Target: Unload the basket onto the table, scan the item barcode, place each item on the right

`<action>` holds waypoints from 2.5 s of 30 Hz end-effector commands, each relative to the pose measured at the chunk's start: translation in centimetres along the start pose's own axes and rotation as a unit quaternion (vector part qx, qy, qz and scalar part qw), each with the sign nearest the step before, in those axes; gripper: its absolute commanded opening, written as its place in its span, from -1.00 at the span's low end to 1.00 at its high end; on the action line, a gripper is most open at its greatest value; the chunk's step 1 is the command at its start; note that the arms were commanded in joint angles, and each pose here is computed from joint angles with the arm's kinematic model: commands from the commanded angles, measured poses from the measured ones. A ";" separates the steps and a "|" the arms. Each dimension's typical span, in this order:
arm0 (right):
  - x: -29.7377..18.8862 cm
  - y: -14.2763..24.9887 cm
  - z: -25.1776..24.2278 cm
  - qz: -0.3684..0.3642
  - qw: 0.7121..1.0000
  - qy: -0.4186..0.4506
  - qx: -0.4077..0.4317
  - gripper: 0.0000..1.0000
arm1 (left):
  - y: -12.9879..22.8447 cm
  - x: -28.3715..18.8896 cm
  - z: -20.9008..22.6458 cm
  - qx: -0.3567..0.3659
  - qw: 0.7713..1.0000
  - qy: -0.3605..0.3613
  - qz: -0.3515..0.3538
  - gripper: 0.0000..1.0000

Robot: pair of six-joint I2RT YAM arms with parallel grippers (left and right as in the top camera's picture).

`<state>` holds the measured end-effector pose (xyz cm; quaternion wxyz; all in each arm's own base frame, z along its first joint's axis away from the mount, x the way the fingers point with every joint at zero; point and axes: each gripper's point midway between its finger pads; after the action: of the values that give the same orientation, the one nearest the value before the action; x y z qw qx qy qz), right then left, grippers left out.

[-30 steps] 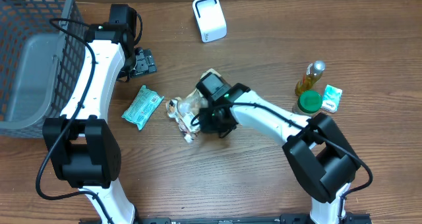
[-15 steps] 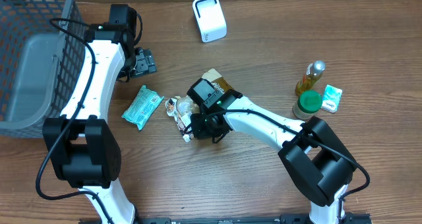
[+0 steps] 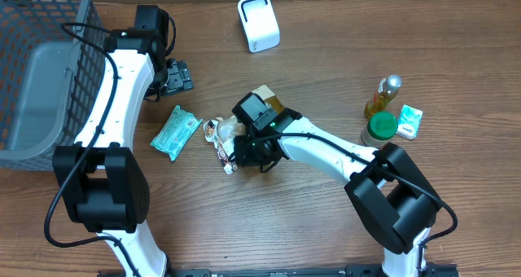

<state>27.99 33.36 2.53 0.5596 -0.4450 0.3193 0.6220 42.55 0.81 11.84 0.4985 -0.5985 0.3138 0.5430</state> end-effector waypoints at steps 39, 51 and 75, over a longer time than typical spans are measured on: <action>-1.0 -8.9 -3.2 -0.130 0.986 0.099 -0.024 -0.79 | -0.5 -0.2 0.0 0.008 1.000 -0.004 -0.008 1.00; -0.9 -4.6 -5.7 -0.047 0.988 0.145 0.023 -0.79 | -0.5 -0.2 0.0 0.008 1.000 -0.004 -0.008 0.99; -5.8 -2.0 -2.2 0.051 0.992 0.115 0.019 -0.47 | -0.5 -0.2 0.0 0.008 1.000 -0.004 -0.008 0.99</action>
<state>30.42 29.55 6.77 0.5001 -0.4794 0.4153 0.5896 42.55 0.80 11.84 0.4984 -0.5986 0.3140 0.5429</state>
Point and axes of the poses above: each gripper's point midway between its finger pads, its own x axis out along the fingers, its own z axis along the line the jaws close on, y = z × x, and after that the axes turned 1 degree about x, right-handed
